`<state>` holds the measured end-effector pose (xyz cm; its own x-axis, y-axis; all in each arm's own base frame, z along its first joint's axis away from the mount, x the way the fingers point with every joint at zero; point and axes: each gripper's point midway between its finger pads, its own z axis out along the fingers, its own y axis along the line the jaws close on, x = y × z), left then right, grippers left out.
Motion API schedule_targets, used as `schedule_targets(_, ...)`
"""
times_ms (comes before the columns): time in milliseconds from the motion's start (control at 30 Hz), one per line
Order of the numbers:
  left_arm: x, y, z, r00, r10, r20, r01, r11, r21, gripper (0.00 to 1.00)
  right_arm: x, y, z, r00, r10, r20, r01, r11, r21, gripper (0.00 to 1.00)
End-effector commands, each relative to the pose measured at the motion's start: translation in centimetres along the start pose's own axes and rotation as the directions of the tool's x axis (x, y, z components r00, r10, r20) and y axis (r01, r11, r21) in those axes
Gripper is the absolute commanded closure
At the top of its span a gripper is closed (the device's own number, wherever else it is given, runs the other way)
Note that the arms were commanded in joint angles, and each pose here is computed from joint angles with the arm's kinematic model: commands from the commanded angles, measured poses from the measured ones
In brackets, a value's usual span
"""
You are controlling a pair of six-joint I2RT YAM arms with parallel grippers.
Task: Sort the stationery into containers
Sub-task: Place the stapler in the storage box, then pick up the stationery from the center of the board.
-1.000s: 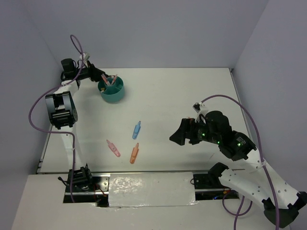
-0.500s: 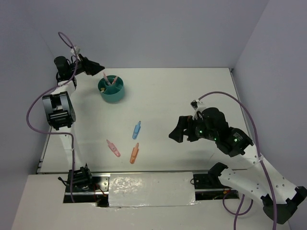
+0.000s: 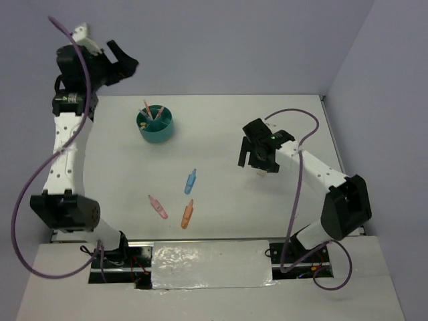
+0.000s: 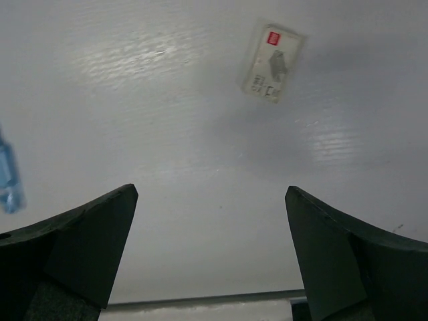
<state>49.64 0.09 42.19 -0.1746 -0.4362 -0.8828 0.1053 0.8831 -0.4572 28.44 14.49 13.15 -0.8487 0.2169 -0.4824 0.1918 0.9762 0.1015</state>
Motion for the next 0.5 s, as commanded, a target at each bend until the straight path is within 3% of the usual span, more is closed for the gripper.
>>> schedule_targets(0,10.6,0.3,-7.0,0.937,0.011,-0.35,-0.115,0.953,-0.28,0.01,-2.5,-1.5,1.5,0.994,0.091,0.055,-0.096,0.989,0.111,0.0)
schedule_targets(100,14.8,0.7,-10.6,0.906,-0.064,-0.418,-0.072,0.95,-0.302,0.01,-2.7,-2.3,3.3,0.993,0.105,0.056,-0.113,0.98,0.161,0.0)
schedule_targets(133,15.1,0.8,-11.6,0.91,-0.037,-0.412,-0.097,0.949,-0.3,0.01,-2.7,-2.9,3.8,0.99,0.126,0.057,-0.134,0.974,0.181,0.0)
schedule_targets(233,14.1,0.8,-17.4,0.957,0.052,-0.286,-0.137,0.948,-0.287,0.01,-2.8,-3.7,5.6,0.986,0.157,0.057,-0.165,0.971,0.172,0.0)
schedule_targets(400,19.2,3.8,-20.6,0.888,0.017,-0.459,-0.212,0.901,-0.378,0.01,-2.1,-4.5,7.6,0.99,0.137,0.014,-0.137,0.966,0.217,0.01)
schedule_targets(467,19.7,3.9,-20.8,0.879,0.021,-0.475,-0.223,0.901,-0.372,0.01,-1.9,-4.3,8.4,0.99,0.143,-0.001,-0.139,0.969,0.203,0.03)
